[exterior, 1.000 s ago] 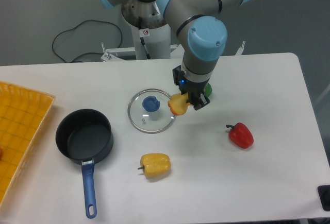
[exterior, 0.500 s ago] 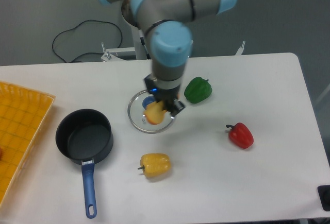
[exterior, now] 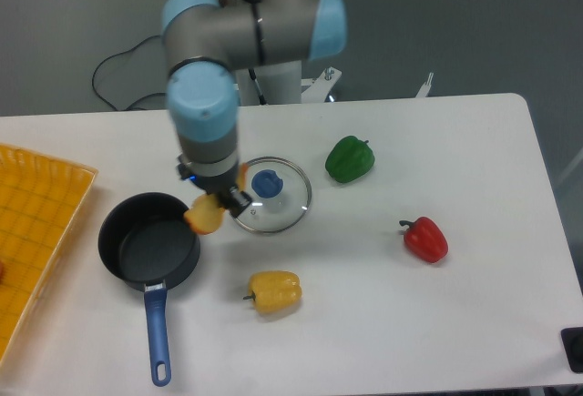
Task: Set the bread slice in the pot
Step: 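Carry the bread slice over the glass lid toward the black saucepan, then lower the bread slice into the saucepan and open the gripper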
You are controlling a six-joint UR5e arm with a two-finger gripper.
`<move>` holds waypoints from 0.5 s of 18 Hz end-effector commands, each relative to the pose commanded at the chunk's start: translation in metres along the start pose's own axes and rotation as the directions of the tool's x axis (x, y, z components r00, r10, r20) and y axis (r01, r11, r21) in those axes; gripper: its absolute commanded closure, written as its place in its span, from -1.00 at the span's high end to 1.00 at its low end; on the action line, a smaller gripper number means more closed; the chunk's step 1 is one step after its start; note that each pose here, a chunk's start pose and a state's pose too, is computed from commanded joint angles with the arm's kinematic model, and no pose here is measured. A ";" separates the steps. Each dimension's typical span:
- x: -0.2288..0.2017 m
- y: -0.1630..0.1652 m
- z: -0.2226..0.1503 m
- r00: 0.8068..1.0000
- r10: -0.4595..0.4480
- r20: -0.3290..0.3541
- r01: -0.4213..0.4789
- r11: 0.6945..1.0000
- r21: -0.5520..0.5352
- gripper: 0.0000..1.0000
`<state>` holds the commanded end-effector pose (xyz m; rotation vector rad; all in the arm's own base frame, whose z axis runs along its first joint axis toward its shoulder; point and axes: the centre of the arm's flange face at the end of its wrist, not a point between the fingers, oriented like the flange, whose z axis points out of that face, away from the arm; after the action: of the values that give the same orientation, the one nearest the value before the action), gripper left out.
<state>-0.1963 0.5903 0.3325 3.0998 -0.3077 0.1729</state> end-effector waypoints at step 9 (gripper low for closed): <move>0.031 -0.035 0.021 1.000 -0.017 0.007 0.017 1.000 0.012 -0.56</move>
<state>-0.1570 0.6180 0.3144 3.1145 -0.2808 0.1634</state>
